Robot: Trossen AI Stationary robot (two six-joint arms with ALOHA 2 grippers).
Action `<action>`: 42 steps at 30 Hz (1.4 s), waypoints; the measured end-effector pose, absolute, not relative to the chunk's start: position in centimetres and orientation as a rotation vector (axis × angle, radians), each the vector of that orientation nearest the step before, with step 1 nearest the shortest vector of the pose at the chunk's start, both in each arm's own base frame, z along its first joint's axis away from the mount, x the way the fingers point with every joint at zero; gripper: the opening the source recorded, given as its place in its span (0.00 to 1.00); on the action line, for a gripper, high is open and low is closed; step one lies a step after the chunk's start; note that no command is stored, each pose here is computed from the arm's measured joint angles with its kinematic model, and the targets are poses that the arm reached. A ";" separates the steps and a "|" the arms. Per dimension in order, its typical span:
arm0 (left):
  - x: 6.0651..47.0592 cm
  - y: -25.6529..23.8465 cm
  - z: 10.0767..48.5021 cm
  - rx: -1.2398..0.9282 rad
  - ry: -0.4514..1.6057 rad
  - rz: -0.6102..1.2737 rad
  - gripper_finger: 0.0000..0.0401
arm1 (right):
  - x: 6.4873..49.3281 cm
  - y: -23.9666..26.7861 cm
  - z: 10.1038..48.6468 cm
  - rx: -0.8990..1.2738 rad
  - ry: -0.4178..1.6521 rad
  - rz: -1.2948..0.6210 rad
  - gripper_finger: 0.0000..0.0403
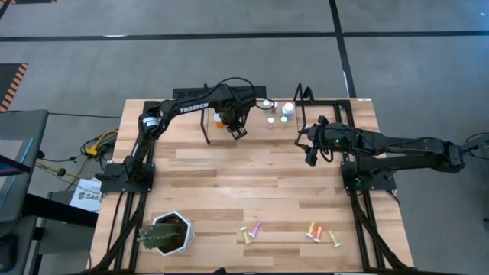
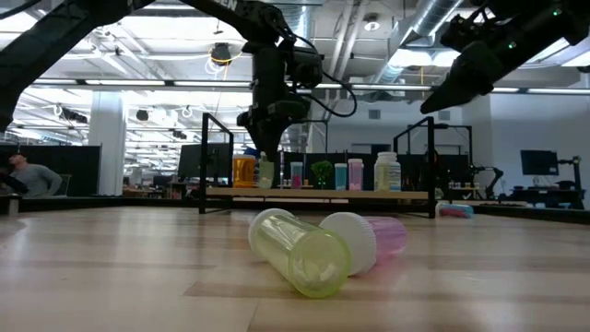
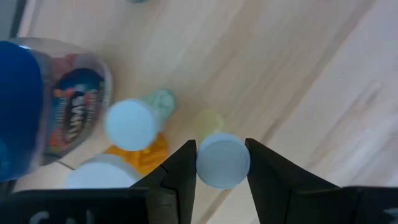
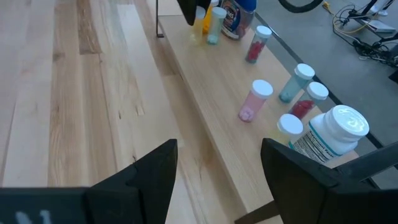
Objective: Pick and place medicine bottles onto shelf by color
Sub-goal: Put the yellow pill bottle on the shelf
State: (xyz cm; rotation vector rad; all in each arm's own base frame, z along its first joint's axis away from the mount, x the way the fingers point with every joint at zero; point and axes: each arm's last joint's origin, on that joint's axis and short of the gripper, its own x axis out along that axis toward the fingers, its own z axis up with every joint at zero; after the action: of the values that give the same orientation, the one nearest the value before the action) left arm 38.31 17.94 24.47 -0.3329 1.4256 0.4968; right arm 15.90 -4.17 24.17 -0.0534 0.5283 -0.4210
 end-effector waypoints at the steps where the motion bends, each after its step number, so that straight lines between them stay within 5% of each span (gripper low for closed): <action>1: 38.3 17.9 24.5 -0.334 1.426 0.496 0.27 | 15.9 -4.2 24.2 -0.053 0.528 -0.421 0.63; 42: 38.0 18.2 22.6 -0.364 1.440 0.466 0.31 | 15.9 -4.2 24.2 -0.053 0.528 -0.421 0.63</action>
State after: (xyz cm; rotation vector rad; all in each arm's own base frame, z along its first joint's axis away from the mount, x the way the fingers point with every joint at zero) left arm 38.03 18.21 22.55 -0.3645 1.4398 0.4665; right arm 15.91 -4.17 24.19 -0.0531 0.5275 -0.4214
